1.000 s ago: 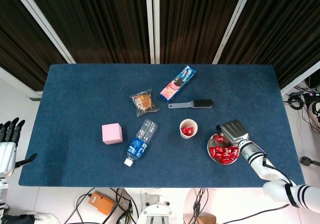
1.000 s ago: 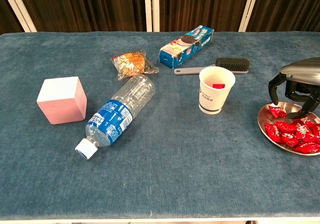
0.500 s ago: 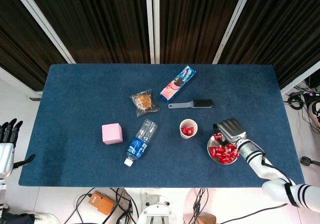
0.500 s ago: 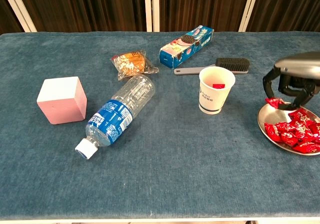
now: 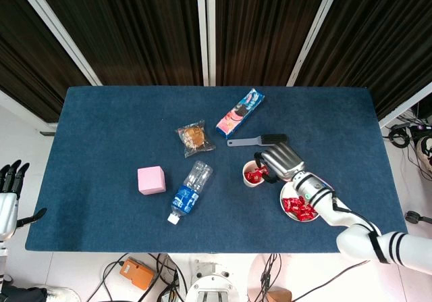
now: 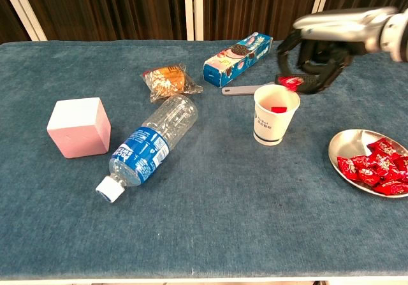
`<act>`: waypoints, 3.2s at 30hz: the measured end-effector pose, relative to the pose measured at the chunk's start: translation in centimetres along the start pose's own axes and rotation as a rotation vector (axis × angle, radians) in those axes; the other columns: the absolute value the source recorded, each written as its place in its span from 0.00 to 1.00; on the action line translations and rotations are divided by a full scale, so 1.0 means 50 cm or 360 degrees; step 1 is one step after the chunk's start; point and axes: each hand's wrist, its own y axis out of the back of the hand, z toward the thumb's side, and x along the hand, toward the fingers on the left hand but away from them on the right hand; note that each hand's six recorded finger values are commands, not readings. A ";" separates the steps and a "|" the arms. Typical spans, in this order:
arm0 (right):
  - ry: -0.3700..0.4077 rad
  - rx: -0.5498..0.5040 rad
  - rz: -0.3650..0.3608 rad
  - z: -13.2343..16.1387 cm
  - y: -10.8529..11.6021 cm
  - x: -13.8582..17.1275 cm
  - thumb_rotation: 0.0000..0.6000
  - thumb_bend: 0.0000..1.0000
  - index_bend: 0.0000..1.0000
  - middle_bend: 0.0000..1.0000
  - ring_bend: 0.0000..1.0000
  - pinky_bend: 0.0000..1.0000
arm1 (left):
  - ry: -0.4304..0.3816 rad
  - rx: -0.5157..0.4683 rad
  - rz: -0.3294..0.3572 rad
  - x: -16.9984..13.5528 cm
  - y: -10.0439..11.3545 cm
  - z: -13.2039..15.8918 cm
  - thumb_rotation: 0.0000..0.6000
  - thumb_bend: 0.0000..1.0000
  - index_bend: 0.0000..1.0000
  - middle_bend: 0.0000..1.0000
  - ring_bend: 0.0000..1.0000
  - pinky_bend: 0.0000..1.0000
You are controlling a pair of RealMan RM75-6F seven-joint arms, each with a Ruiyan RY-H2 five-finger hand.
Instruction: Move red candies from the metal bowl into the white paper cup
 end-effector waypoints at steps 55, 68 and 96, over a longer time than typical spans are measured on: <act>-0.0158 0.0100 0.0286 -0.077 -0.200 0.160 1.00 0.38 0.50 0.93 1.00 1.00 | 0.0000 -0.0019 0.0012 -0.007 -0.004 -0.003 1.00 0.01 0.00 0.00 0.00 0.00; -0.0179 0.0104 0.0299 -0.079 -0.204 0.152 1.00 0.38 0.55 0.93 1.00 1.00 | 0.0006 -0.0020 0.0011 -0.007 -0.007 -0.008 1.00 0.01 0.00 0.00 0.00 0.00; -0.0092 -0.0030 -0.0085 -0.046 0.003 0.098 1.00 0.51 0.68 0.93 1.00 1.00 | 0.0000 -0.0014 0.0020 -0.007 -0.002 -0.005 1.00 0.01 0.00 0.00 0.00 0.00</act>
